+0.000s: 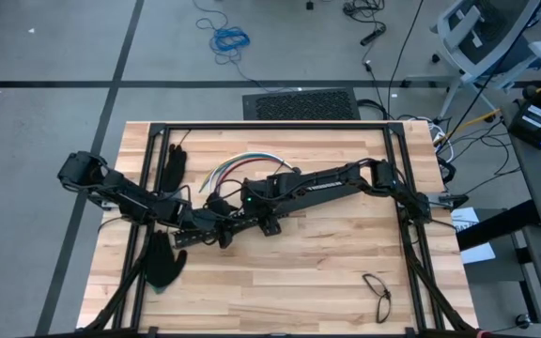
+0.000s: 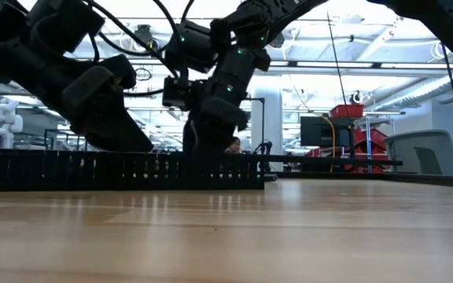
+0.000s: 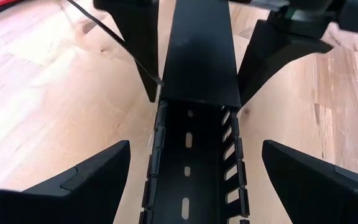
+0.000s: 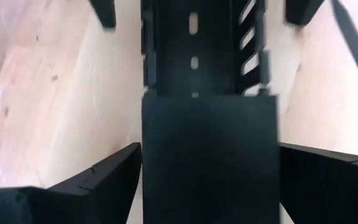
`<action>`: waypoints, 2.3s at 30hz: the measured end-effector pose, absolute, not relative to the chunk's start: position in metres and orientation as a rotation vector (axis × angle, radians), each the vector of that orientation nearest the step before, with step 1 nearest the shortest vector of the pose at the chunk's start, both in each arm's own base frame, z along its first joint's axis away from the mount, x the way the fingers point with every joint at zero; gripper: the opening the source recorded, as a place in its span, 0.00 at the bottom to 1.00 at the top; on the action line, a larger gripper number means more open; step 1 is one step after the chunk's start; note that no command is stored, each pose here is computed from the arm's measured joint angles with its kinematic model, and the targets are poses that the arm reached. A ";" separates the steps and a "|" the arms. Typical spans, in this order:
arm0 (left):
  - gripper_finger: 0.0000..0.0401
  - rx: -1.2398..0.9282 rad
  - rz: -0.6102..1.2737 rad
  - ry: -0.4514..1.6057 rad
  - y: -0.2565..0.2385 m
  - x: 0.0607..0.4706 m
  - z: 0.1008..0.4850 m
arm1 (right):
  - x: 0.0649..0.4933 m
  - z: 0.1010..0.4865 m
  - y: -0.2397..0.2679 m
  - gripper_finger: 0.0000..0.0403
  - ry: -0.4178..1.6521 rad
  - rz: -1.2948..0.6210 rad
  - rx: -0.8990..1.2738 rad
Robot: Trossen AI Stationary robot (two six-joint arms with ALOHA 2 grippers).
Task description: Ziptie cables
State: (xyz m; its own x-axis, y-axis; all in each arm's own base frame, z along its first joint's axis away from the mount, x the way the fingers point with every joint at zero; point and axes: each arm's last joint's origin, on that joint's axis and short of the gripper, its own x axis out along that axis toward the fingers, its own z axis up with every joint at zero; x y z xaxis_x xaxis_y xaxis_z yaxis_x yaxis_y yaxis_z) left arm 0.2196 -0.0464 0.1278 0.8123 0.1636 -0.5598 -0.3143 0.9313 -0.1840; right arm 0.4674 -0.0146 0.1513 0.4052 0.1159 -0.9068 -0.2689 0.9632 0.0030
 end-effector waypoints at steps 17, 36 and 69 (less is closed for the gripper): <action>0.90 -0.263 0.266 0.599 -0.046 0.218 0.125 | 0.464 0.174 -0.027 0.78 1.209 0.241 -0.143; 0.90 -0.264 0.266 0.596 -0.046 0.218 0.125 | 0.461 0.188 -0.026 0.75 1.180 0.256 -0.165; 0.90 -0.264 0.266 0.596 -0.046 0.218 0.125 | 0.463 0.188 -0.025 0.65 1.157 0.268 -0.148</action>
State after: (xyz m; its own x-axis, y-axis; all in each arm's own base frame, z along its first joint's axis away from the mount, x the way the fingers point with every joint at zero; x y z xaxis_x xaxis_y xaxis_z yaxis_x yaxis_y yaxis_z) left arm 0.2179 -0.0459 0.1255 0.7955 0.1691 -0.5818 -0.3203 0.9325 -0.1670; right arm 0.4626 -0.0252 0.1880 0.3750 0.1325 -0.9175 -0.2841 0.9585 0.0224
